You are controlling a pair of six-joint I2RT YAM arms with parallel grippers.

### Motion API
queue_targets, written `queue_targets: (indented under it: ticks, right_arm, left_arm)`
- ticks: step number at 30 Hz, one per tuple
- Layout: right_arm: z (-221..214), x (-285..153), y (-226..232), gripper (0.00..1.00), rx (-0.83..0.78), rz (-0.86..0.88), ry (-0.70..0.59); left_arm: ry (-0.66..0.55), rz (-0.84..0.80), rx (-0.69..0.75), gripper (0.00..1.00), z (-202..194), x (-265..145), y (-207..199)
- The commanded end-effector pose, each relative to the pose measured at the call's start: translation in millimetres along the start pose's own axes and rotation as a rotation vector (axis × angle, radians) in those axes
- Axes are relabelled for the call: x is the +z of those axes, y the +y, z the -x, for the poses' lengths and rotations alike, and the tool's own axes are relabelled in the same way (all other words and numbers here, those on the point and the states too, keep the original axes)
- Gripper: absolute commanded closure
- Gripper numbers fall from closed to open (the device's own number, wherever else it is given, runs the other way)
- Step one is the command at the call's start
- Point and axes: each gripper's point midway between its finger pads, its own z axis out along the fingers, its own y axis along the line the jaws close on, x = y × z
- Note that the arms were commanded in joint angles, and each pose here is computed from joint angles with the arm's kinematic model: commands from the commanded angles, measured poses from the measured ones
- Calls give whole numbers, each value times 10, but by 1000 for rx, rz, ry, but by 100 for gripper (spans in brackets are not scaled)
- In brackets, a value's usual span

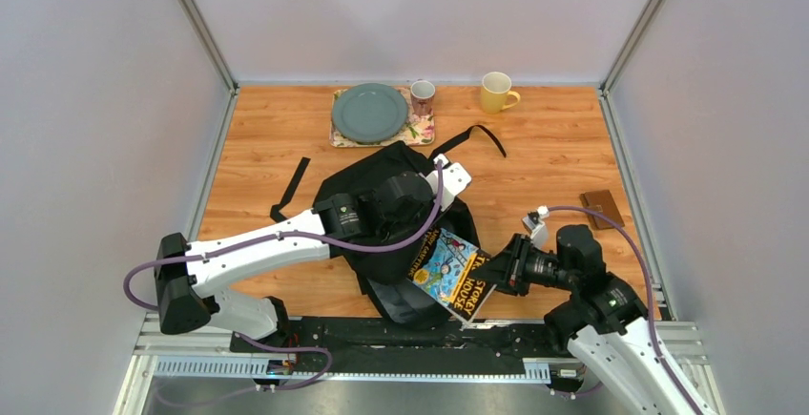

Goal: Pack the student bag
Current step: Place the book in the student bag.

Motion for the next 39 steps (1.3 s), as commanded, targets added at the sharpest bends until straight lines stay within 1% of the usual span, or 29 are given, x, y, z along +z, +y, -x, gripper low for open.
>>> queue_targets:
  ticks: [1, 3, 4, 7, 8, 10, 11, 13, 14, 17, 21, 24, 27, 28, 29, 31, 36, 37, 39]
  right_arm:
    - [110, 95, 389, 100, 7, 169, 15]
    - [118, 131, 397, 100, 9, 187, 27]
    - [132, 179, 341, 100, 60, 175, 33]
    - [207, 233, 385, 100, 89, 213, 14]
    - [258, 272, 348, 100, 124, 203, -6]
    - [328, 293, 371, 100, 143, 216, -37]
    - [385, 327, 340, 100, 187, 214, -60]
    - [456, 329, 425, 100, 185, 251, -91]
    - [529, 349, 410, 100, 202, 243, -127]
    - [596, 403, 397, 100, 240, 216, -160]
    - [663, 510, 362, 100, 306, 181, -174]
    - [671, 576, 398, 100, 307, 173, -172]
    - [687, 679, 434, 100, 302, 160, -185]
    - [732, 721, 450, 100, 318, 166, -205]
    - [718, 738, 536, 100, 298, 195, -203]
    - [791, 772, 555, 100, 290, 184, -242]
    - [882, 914, 655, 100, 218, 150, -291]
    - [964, 926, 657, 100, 199, 141, -346]
    - [944, 958, 696, 100, 160, 115, -372]
  left_arm:
    - [-114, -27, -36, 100, 409, -56, -29]
    - [-120, -32, -38, 100, 427, -57, -33]
    - [-126, -34, -39, 100, 448, -63, -39]
    - [-141, -35, -41, 100, 486, -66, -36]
    - [-148, -41, -42, 100, 505, -73, -48]
    - [-160, -48, -51, 100, 539, -91, -57]
    - [-176, -53, -61, 100, 581, -108, -63]
    - [-195, -77, -67, 100, 615, -128, -96]
    - [-209, -100, -69, 100, 653, -142, -138]
    - [-232, -139, -73, 100, 715, -184, -201]
    - [-283, -185, -76, 100, 836, -296, -252]
    - [-320, -257, -65, 100, 894, -384, -358]
    - [-341, -285, -73, 100, 906, -421, -399]
    - [-339, -284, -76, 100, 897, -420, -398]
    - [-334, -276, -75, 100, 883, -412, -386]
    - [-321, -268, -73, 100, 837, -392, -376]
    - [-310, -226, -89, 100, 771, -356, -309]
    - [-305, -219, -93, 100, 751, -349, -299]
    - [-300, -181, -102, 100, 729, -337, -234]
